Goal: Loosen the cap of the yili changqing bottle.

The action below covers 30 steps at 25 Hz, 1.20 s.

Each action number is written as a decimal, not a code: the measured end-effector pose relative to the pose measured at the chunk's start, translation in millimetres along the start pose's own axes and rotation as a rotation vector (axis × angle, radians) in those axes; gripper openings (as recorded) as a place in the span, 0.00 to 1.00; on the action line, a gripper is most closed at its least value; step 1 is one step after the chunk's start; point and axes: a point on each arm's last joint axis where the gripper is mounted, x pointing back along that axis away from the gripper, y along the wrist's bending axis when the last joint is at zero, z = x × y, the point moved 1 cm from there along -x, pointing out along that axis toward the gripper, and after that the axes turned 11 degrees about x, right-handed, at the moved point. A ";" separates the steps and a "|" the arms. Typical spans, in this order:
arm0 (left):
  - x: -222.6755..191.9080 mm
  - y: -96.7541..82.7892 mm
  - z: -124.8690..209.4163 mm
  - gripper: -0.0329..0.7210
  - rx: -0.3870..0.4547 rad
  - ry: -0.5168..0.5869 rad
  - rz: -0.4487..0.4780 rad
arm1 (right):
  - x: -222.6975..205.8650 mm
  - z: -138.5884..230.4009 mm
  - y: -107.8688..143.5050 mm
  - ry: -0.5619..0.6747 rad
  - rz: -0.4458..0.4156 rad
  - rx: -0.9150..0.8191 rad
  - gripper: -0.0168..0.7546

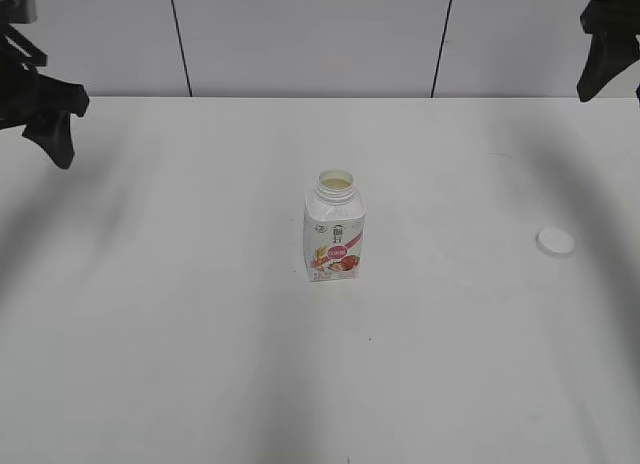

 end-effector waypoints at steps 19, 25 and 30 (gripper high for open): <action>65.1 16.4 34.8 0.74 0.037 0.025 0.033 | 62.2 87.1 30.9 -0.031 -0.001 0.002 0.72; 112.1 35.5 88.7 0.72 0.054 -0.079 0.080 | 90.8 131.8 45.9 -0.093 0.013 0.013 0.71; 127.2 50.5 144.2 0.71 0.065 -0.132 0.115 | 98.8 162.4 54.1 -0.116 0.018 0.018 0.71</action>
